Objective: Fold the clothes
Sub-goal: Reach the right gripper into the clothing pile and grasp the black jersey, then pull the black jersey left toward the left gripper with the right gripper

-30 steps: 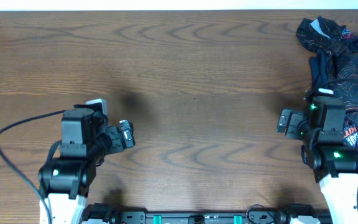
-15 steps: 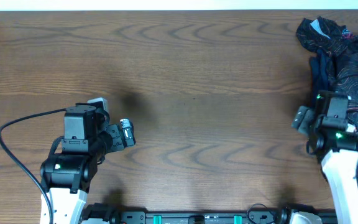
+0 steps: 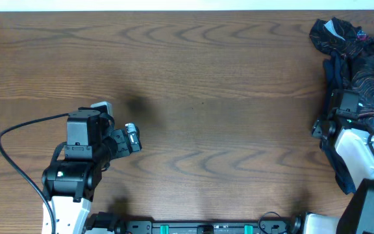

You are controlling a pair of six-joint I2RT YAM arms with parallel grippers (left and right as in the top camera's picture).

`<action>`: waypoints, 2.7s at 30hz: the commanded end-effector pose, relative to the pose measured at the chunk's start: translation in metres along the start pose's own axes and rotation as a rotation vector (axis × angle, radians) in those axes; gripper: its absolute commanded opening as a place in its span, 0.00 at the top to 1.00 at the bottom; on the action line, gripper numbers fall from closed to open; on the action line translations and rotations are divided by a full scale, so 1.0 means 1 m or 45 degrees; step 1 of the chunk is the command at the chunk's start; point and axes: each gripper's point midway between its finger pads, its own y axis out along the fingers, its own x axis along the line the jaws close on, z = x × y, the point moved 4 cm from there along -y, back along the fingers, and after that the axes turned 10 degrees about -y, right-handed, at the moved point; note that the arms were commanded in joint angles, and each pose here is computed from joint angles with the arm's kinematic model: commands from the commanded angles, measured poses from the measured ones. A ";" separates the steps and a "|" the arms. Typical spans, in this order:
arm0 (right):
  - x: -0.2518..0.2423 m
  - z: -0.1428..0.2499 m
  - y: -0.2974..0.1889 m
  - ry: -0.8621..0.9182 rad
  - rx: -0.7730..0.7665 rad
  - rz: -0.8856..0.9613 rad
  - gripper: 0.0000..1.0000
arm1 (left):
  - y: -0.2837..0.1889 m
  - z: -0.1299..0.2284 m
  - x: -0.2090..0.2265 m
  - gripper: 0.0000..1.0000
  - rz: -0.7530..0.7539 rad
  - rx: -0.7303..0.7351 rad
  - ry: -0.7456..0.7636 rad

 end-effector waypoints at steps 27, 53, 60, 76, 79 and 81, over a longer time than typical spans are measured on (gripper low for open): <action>-0.001 -0.057 -0.096 -0.137 -0.307 -0.349 0.99 | -0.003 -0.008 -0.003 0.02 0.006 -0.046 0.000; 0.251 0.062 -0.228 -1.179 -0.414 -1.347 0.99 | -0.003 -0.013 -0.006 0.02 0.023 -0.076 0.004; 0.322 0.065 -0.236 -1.194 -0.628 -1.433 0.99 | -0.003 -0.015 -0.007 0.02 0.031 -0.089 0.006; 0.228 -0.038 -0.237 -0.648 -0.811 -1.118 0.01 | 0.010 -0.016 -0.035 0.02 0.260 0.002 0.015; 0.184 -0.045 -0.223 -0.514 -0.717 -1.014 0.01 | 0.024 -0.013 -0.046 0.02 0.320 0.086 -0.002; 0.151 -0.047 -0.209 -0.413 -0.640 -0.896 0.01 | 0.037 -0.008 -0.053 0.02 0.353 0.157 0.013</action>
